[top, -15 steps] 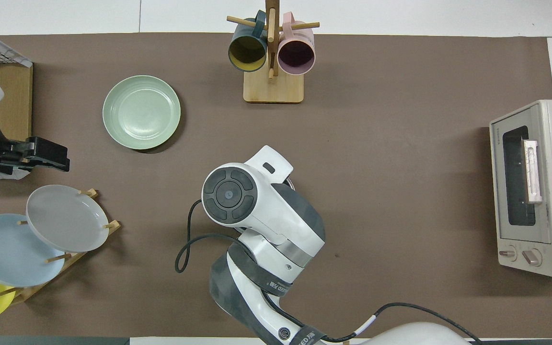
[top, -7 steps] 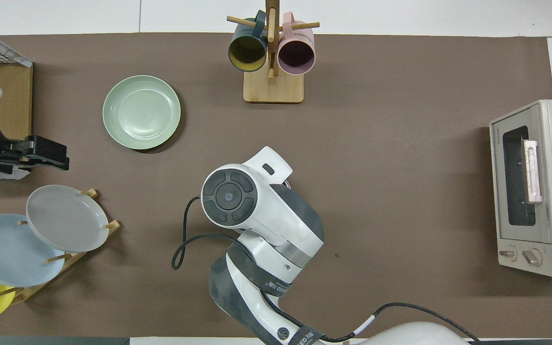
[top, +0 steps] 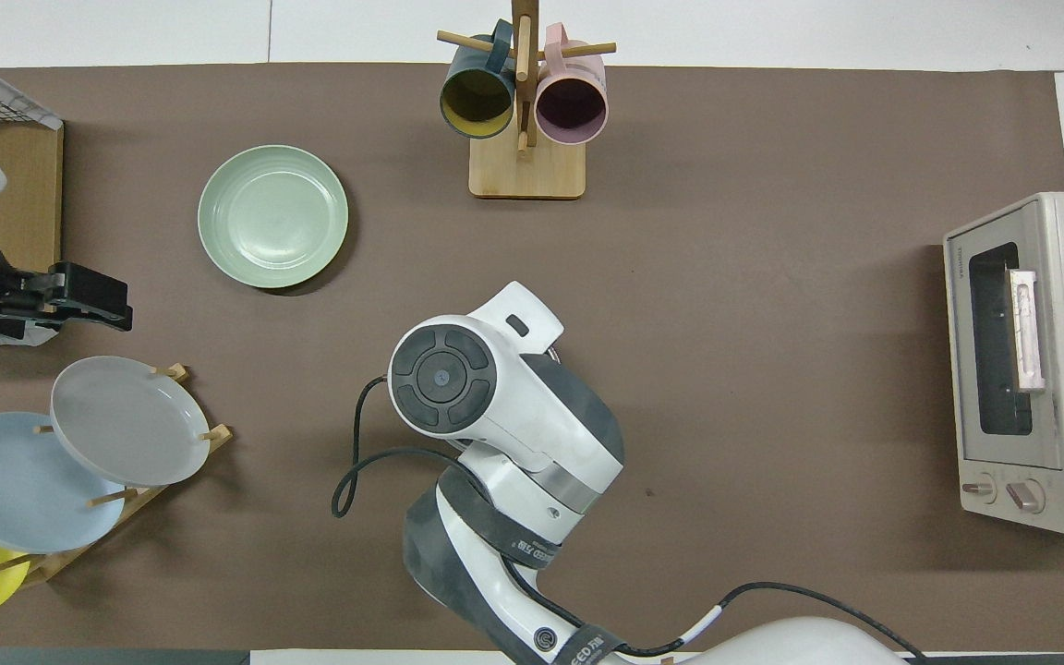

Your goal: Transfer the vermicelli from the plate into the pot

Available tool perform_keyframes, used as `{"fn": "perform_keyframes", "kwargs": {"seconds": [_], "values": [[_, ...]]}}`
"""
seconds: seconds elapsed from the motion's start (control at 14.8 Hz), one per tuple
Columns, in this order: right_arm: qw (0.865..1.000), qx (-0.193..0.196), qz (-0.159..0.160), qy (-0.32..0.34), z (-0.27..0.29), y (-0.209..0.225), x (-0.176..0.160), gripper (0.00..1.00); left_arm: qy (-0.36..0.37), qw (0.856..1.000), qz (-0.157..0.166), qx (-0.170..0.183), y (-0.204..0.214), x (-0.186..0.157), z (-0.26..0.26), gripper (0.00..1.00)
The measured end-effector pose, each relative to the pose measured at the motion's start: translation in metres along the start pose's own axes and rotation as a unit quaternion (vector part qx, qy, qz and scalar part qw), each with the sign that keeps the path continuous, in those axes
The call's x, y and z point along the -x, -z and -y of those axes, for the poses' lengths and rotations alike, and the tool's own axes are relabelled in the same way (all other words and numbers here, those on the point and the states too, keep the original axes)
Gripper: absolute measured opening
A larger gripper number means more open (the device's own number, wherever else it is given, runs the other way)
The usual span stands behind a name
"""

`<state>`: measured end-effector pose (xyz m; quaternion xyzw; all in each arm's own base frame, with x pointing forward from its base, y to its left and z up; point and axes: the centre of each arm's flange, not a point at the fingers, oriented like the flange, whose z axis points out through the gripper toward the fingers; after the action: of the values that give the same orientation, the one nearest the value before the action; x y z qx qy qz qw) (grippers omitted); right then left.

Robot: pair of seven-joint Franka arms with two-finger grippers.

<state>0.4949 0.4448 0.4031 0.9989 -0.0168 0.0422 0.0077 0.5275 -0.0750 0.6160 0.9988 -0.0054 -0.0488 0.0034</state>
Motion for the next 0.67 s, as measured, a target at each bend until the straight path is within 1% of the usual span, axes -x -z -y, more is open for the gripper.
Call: {"fn": "perform_keyframes", "kwargs": {"seconds": [0.13, 0.27, 0.47, 0.67], "values": [[1.0, 0.002, -0.004, -0.013, -0.018, 0.013, -0.015, 1.0, -0.001, 1.0, -0.001, 0.0, 0.001, 0.001, -0.001, 1.0], [1.0, 0.01, -0.005, -0.012, -0.052, 0.036, -0.036, 1.0, -0.002, 1.0, -0.003, 0.0, 0.003, 0.002, -0.002, 1.0], [1.0, 0.027, 0.002, -0.011, -0.122, 0.076, -0.065, 1.0, -0.001, 1.0, -0.004, 0.0, 0.004, 0.002, -0.001, 1.0], [0.999, 0.02, 0.016, -0.021, -0.197, 0.123, -0.081, 1.0, -0.001, 1.0, -0.004, 0.0, 0.004, 0.002, -0.001, 1.0]]}}
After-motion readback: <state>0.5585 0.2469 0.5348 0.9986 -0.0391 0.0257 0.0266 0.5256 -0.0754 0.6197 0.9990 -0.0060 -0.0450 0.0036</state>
